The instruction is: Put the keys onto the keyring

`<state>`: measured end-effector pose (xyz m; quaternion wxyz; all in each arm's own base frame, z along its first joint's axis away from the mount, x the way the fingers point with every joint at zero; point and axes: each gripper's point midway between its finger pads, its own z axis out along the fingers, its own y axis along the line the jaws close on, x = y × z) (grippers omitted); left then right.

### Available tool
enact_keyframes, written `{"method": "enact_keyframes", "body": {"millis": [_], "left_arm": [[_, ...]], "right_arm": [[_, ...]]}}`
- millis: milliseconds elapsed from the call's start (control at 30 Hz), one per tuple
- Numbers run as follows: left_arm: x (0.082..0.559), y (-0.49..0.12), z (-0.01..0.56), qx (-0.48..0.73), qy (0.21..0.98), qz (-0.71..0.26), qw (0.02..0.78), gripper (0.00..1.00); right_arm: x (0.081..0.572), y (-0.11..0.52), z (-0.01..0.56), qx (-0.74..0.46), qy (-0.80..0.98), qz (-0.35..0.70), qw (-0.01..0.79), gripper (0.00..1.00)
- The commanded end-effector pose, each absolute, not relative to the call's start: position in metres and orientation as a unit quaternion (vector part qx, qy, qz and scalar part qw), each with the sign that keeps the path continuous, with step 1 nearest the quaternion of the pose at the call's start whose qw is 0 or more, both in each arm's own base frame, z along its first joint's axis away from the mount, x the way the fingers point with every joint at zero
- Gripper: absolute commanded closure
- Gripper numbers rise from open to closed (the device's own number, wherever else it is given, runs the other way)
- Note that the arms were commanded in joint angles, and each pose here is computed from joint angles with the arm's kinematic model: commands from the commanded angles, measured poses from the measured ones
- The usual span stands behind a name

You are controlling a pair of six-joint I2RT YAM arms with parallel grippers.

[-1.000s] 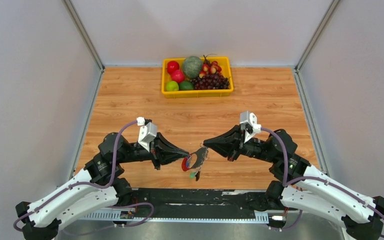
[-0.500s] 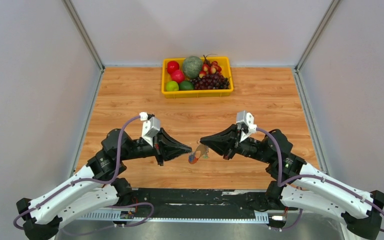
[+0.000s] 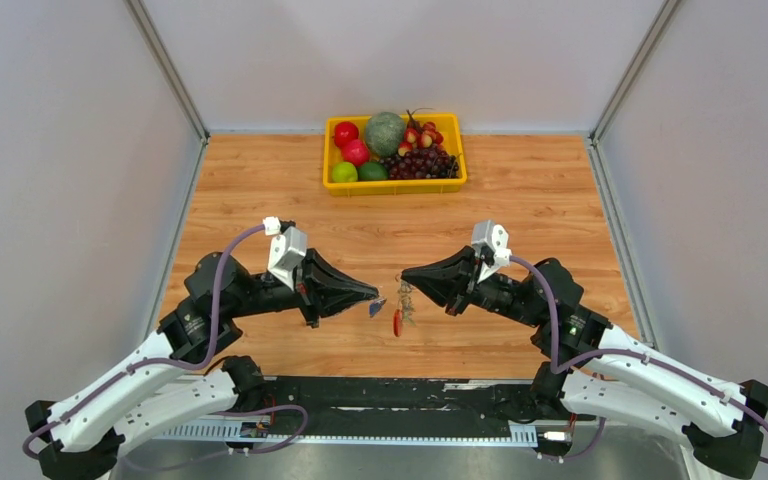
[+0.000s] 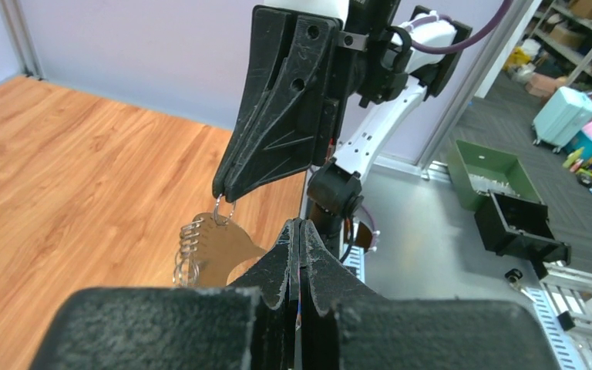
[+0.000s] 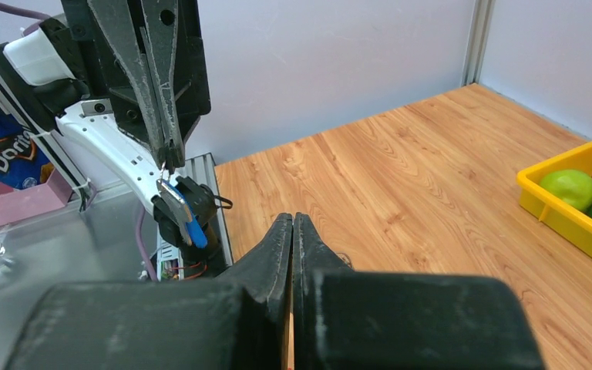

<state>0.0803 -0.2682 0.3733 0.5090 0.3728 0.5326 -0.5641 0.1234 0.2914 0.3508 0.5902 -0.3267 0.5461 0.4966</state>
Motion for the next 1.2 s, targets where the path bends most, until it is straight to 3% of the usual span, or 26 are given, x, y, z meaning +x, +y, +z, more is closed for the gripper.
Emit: {"method": "enact_keyframes", "body": {"millis": [0,633,1167], "left_arm": [[0.085,-0.263,0.385,0.387,0.531,-0.533,0.533,1.00],[0.123,-0.269,0.342,0.391,0.567,-0.453,0.565,1.00],[0.147,-0.265,0.347,0.333,0.564,-0.433,0.620,1.00]], "right_arm": [[0.122,0.286,0.374,-0.319,0.523,0.498,0.614,1.00],[0.131,0.292,0.389,-0.259,0.551,0.529,0.591,1.00],[0.156,0.291,0.382,-0.163,0.593,0.525,0.589,1.00]]}}
